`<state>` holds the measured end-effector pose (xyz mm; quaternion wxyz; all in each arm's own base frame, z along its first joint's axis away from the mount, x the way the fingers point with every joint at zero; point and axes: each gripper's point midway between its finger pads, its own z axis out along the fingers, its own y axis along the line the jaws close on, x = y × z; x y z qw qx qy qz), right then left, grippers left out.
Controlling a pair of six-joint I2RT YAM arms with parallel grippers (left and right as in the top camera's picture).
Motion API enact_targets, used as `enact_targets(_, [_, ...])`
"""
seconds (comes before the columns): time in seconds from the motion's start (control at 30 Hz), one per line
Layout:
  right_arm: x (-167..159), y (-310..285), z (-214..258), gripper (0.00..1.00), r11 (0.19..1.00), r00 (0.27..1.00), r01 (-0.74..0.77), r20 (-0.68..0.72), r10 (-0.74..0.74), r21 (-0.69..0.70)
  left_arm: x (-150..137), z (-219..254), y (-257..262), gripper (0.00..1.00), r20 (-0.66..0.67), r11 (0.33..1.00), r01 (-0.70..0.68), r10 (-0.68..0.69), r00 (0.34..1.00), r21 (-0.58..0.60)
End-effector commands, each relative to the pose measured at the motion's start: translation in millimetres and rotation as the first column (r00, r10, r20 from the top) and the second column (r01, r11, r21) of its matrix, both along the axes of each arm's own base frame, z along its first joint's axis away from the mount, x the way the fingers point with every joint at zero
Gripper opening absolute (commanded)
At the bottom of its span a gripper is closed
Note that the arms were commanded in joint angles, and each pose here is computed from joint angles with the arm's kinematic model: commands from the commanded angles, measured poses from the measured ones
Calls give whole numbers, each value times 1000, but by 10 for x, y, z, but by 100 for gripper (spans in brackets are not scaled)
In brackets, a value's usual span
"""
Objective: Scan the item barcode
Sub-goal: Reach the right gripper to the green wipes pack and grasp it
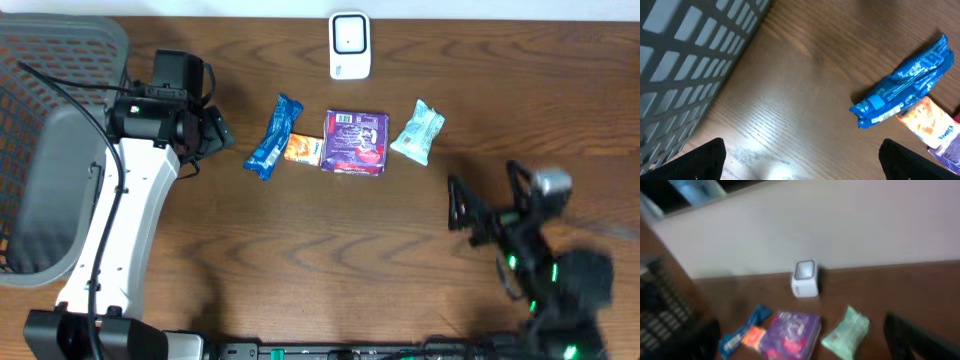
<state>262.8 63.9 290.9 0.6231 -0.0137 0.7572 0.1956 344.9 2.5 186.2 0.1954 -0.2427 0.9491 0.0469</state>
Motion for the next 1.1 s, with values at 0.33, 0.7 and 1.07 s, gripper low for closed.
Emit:
enact_targets(0.33, [989, 485, -803, 99, 943, 603, -330, -760, 244, 41, -23, 7, 36, 98, -1, 1000, -12, 12, 1000, 17])
enact_targets(0.7, [1631, 17, -1831, 96, 987, 461, 15, -877, 134, 159, -23, 7, 36, 98, -1, 1000, -12, 12, 1000, 17])
enact_targets(1.07, [1830, 243, -2489, 64, 887, 400, -67, -802, 444, 458, -23, 7, 36, 98, -1, 1000, -12, 12, 1000, 17])
